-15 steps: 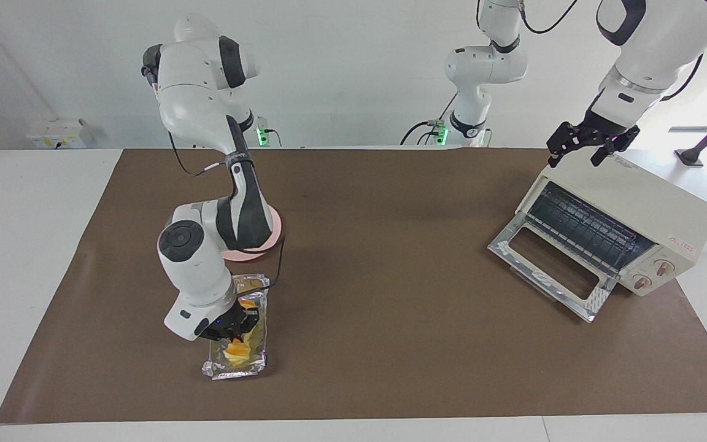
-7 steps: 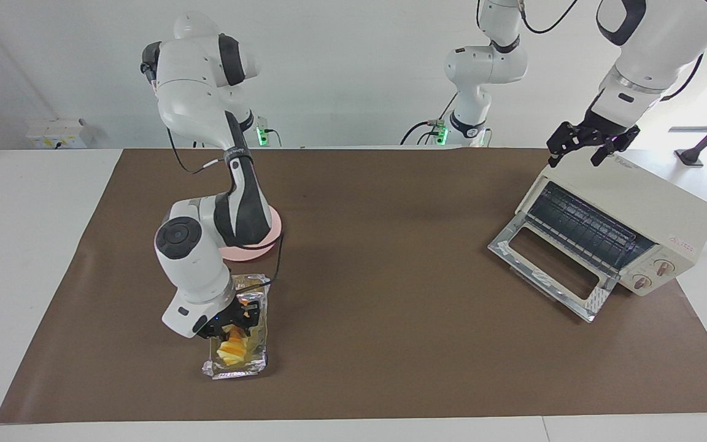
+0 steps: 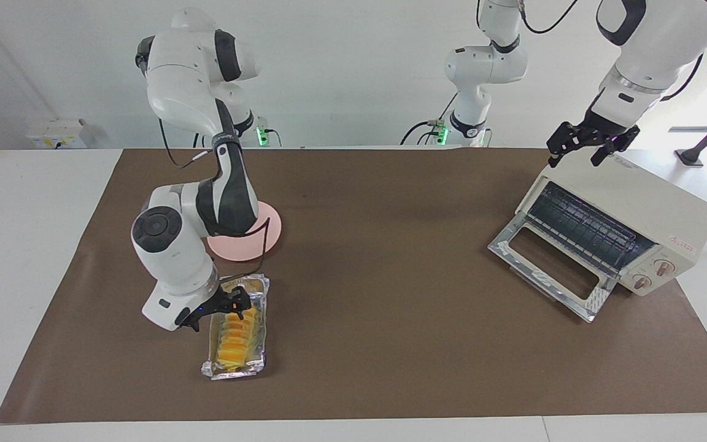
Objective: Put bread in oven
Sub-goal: 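Lower the bread into the foil tray and open the right gripper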
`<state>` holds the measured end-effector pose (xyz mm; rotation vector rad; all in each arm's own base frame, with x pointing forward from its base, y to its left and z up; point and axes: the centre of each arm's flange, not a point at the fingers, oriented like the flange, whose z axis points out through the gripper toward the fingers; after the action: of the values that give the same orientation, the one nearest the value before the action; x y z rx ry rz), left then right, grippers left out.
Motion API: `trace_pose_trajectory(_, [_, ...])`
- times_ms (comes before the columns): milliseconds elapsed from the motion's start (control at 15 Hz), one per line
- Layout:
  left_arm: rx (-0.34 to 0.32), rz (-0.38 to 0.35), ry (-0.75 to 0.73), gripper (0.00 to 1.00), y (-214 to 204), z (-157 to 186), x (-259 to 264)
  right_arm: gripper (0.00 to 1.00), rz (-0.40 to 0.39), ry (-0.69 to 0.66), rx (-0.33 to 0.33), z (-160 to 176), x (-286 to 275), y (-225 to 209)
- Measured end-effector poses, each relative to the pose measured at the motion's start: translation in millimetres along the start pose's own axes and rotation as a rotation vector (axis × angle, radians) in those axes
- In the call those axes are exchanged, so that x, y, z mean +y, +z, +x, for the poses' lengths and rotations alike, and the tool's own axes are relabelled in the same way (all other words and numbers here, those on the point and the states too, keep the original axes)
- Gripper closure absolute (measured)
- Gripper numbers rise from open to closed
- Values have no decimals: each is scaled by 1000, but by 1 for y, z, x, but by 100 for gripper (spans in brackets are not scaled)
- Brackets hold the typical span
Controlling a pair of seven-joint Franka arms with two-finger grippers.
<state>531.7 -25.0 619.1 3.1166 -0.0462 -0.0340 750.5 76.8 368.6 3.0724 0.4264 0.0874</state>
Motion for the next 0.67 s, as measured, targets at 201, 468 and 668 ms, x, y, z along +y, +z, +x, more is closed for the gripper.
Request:
trace_pose_trajectory(201, [0, 0, 0, 0, 0, 0, 0, 0, -15, -10, 34, -2, 9, 15])
trace_pose_trajectory(468, [0, 0, 0, 0, 0, 0, 0, 1, -18, -24, 46, -14, 12, 46])
trace_pose_trajectory(668, [0, 0, 0, 0, 0, 0, 0, 11, -19, -25, 49, -17, 11, 42])
